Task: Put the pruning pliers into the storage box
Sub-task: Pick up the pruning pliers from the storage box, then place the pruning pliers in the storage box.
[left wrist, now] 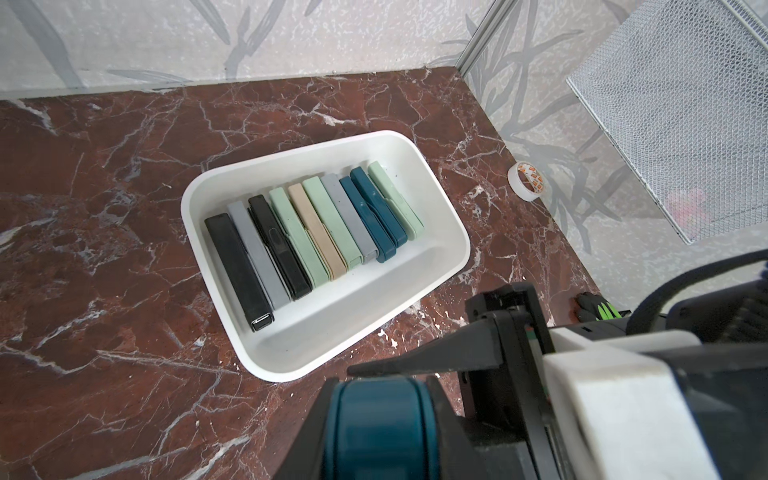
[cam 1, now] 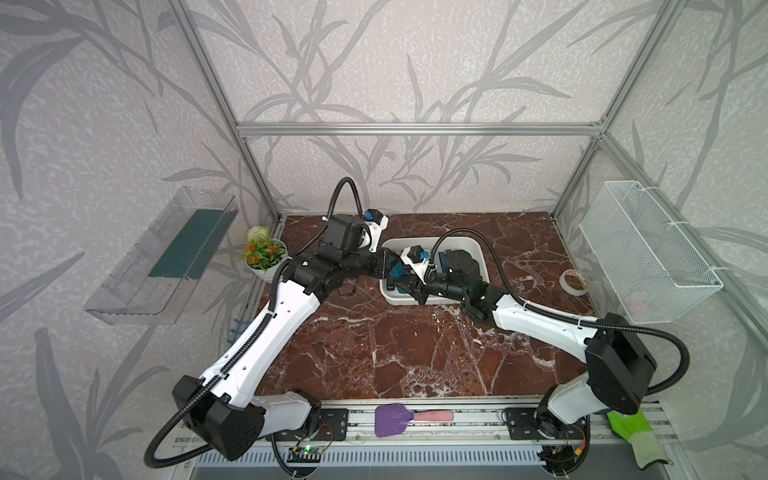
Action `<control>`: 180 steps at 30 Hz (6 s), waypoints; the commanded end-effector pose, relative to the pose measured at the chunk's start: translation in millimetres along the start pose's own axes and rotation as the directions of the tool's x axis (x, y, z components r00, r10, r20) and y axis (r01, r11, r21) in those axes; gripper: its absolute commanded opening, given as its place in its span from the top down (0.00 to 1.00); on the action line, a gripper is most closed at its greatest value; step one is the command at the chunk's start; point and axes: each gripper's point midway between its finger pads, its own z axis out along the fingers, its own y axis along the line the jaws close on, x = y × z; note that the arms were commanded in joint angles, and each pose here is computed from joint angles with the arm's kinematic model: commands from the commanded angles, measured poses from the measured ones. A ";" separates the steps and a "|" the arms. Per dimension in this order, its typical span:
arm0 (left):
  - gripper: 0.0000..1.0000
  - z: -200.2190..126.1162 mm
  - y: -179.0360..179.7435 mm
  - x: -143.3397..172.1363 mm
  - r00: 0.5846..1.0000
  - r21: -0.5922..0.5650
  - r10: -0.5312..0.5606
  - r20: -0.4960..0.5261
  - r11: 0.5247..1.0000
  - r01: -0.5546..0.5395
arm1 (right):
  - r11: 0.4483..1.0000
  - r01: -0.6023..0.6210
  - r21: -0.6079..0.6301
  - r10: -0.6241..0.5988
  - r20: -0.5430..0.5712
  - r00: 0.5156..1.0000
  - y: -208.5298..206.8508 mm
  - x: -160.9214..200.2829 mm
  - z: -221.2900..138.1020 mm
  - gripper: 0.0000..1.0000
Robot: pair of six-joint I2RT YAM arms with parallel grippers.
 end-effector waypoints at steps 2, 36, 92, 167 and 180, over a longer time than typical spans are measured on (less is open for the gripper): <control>1.00 -11.8 -5.4 -6.8 0.999 0.010 0.033 0.036 0.999 -0.033 | 0.999 -0.031 0.032 0.031 0.005 1.000 -10.8 -4.9 -3.4 0.83; 1.00 201.2 -27.5 -42.9 0.945 0.145 -0.032 -0.326 0.986 0.083 | 0.879 -0.137 0.457 0.243 -0.181 0.953 -127.9 47.3 -130.2 0.21; 0.03 132.5 -8.2 -91.0 0.992 0.115 -0.052 -0.115 0.991 0.066 | 0.766 -0.136 0.629 0.431 -0.344 0.834 -178.3 133.1 -106.8 0.88; 0.08 53.7 81.4 -49.4 0.993 -0.137 -0.116 0.001 0.984 0.115 | 0.513 0.126 0.849 0.746 -0.514 0.424 -255.5 209.8 -141.3 0.84; 0.08 56.3 80.5 -48.9 0.993 -0.127 -0.117 -0.005 0.985 0.116 | 0.511 0.110 0.853 0.747 -0.503 0.434 -251.2 207.4 -143.4 0.53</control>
